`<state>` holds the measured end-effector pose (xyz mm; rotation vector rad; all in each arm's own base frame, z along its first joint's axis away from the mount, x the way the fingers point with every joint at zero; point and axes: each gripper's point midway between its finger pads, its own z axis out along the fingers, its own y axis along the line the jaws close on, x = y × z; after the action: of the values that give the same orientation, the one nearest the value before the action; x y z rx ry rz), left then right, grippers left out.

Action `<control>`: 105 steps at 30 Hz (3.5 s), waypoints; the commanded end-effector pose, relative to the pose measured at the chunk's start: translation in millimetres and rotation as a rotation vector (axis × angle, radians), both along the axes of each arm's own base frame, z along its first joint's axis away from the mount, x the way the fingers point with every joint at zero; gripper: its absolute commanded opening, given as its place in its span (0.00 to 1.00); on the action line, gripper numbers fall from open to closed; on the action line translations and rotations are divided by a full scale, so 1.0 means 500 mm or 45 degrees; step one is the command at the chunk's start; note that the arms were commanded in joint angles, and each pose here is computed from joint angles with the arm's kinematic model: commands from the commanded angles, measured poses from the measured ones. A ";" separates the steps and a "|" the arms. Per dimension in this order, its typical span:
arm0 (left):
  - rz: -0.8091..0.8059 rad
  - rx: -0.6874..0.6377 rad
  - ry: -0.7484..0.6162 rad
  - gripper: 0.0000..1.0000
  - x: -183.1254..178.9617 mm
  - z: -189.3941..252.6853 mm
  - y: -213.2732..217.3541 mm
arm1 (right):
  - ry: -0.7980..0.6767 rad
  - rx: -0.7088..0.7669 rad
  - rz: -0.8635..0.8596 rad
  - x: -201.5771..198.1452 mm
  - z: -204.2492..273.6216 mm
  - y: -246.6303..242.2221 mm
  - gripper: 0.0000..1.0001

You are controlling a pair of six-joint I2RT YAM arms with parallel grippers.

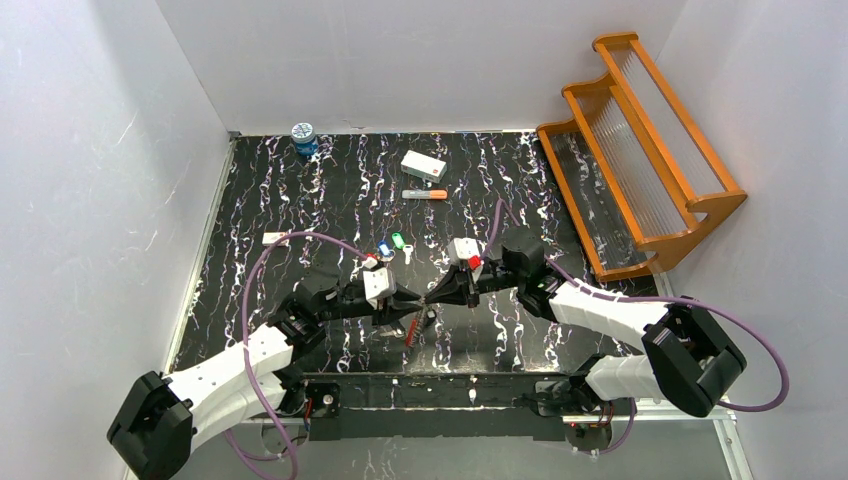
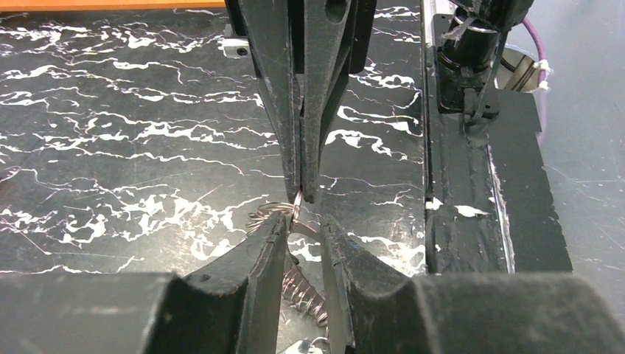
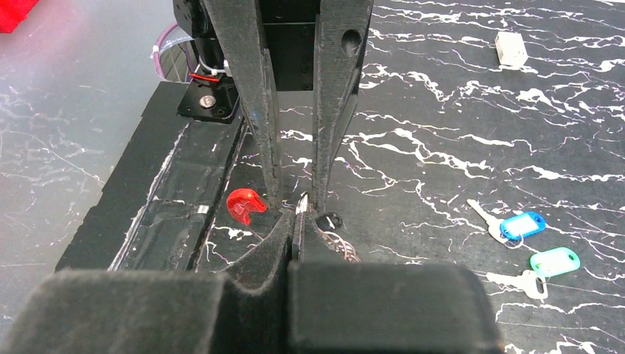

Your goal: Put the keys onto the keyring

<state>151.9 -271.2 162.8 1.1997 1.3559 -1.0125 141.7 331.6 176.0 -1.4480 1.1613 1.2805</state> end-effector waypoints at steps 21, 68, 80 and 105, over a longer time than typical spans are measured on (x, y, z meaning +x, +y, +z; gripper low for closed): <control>0.117 0.103 -0.121 0.00 0.036 0.040 0.016 | -0.197 0.049 -0.243 0.059 0.043 -0.018 0.50; 0.232 0.281 -0.130 0.26 0.063 0.029 0.051 | -0.105 0.080 -0.149 0.035 0.023 0.050 0.01; 0.255 -0.012 -0.134 0.31 0.034 0.042 0.047 | -0.115 0.198 -0.121 0.014 0.061 0.032 0.01; 0.143 -0.054 -0.125 0.25 0.021 0.042 0.020 | -0.105 0.203 -0.086 0.011 0.071 0.039 0.01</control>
<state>164.3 -258.3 181.1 1.1007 1.3279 -0.8760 143.6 346.6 183.2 -1.3412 1.1342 1.2446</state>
